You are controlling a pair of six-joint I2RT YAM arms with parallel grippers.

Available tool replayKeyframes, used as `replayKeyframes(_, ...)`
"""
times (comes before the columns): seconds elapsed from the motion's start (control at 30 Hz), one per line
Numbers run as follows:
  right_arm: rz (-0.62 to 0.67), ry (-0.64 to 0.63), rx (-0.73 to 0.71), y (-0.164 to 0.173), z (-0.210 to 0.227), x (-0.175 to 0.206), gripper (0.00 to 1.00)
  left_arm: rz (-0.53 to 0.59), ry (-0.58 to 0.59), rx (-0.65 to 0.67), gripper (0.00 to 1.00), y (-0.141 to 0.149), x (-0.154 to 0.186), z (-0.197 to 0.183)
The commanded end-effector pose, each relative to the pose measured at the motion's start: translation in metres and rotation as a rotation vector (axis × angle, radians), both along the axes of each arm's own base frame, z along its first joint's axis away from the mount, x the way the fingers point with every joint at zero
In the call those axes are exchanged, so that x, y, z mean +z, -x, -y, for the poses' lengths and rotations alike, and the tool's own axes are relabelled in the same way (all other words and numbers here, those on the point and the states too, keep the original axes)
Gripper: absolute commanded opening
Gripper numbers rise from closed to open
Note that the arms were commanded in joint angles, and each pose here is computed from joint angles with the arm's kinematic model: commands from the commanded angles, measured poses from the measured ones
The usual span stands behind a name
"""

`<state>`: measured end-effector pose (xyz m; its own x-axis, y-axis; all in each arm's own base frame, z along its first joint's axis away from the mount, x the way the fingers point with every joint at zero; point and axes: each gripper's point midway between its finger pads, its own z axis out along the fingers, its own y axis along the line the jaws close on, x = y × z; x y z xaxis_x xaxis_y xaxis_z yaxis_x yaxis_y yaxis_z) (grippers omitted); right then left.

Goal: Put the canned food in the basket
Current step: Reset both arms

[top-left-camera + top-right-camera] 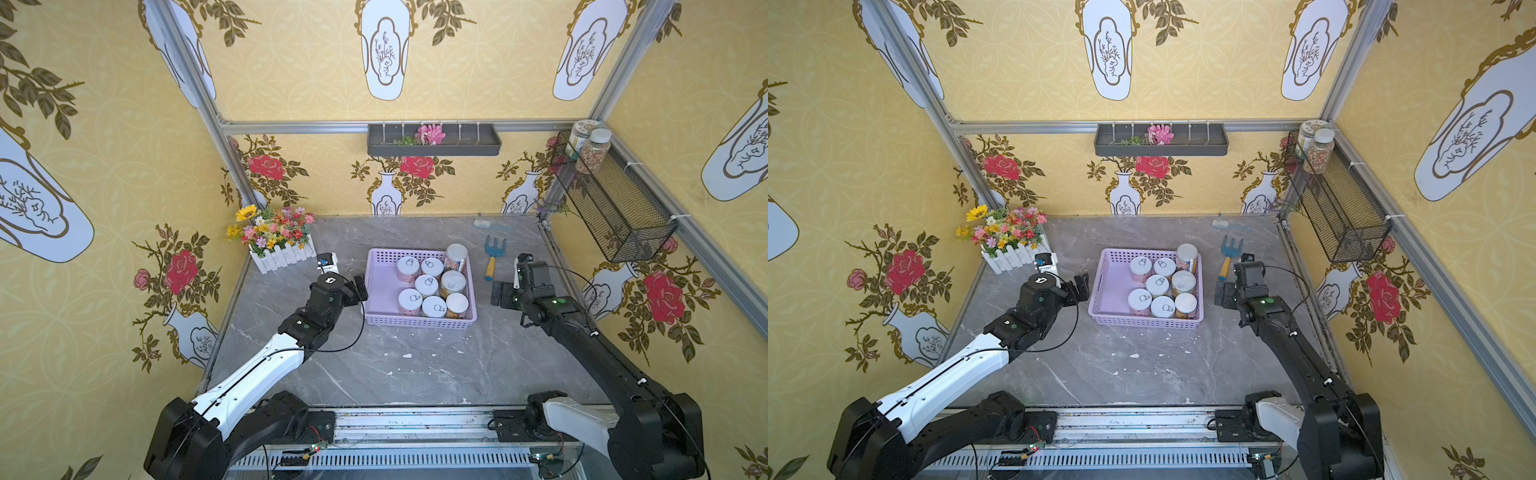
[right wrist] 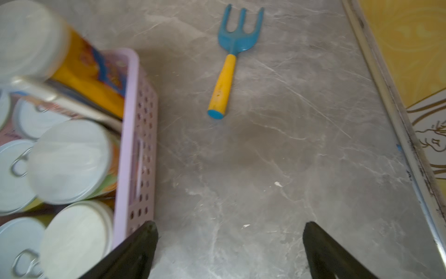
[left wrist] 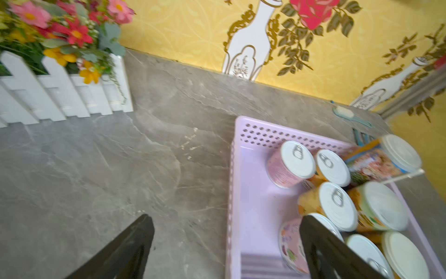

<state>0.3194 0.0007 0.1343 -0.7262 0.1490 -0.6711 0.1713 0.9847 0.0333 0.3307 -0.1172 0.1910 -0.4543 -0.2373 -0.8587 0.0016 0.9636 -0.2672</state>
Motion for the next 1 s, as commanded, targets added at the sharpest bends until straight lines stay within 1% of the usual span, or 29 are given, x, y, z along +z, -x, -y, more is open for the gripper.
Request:
replayKeyframes(0.0,0.106,-0.028,-0.016,-0.017,0.017,0.006,0.97,0.094,0.001,-0.005,1.0,-0.01,0.011,-0.017)
replayKeyframes(0.17,0.156,0.037,-0.092,-0.018,0.041,-0.018,0.97,0.212,-0.048,0.058,1.0,-0.009,-0.003,-0.053)
replayKeyframes(0.23,0.193,0.052,-0.107,-0.023,0.045,-0.025,0.97,0.219,-0.092,0.111,1.0,-0.007,-0.014,-0.068)
replayKeyframes(0.33,0.236,0.038,-0.076,-0.031,0.041,-0.034,0.97,0.191,-0.141,0.197,1.0,-0.002,-0.038,-0.091)
replayKeyframes(0.4,0.239,0.028,-0.045,-0.036,0.036,-0.039,0.97,0.192,-0.146,0.22,1.0,0.0,-0.051,-0.099)
replayKeyframes(0.47,0.24,0.026,-0.031,-0.041,0.034,-0.046,0.97,0.221,-0.155,0.226,1.0,0.002,-0.058,-0.104)
replayKeyframes(0.53,0.262,0.036,-0.023,-0.045,0.034,-0.05,0.97,0.274,-0.159,0.212,1.0,-0.001,-0.055,-0.104)
replayKeyframes(0.57,0.272,0.041,-0.013,-0.047,0.034,-0.052,0.97,0.223,-0.162,0.209,1.0,-0.005,-0.062,-0.104)
replayKeyframes(0.6,0.283,0.045,-0.005,-0.049,0.034,-0.052,0.97,0.206,-0.166,0.195,1.0,-0.007,-0.065,-0.103)
replayKeyframes(0.7,0.318,0.023,0.024,-0.054,0.028,-0.054,0.97,0.216,-0.245,0.109,1.0,-0.01,-0.065,-0.095)
replayKeyframes(0.77,0.315,0.011,0.065,-0.057,0.021,-0.058,0.97,0.3,-0.263,0.146,1.0,-0.001,-0.054,-0.102)
replayKeyframes(0.87,0.315,0.001,0.105,-0.057,0.015,-0.059,0.97,0.356,-0.241,0.196,1.0,0.01,-0.05,-0.115)
replayKeyframes(0.97,0.359,0.003,0.11,-0.051,0.014,-0.055,0.97,0.391,-0.218,0.232,1.0,0.016,-0.051,-0.125)
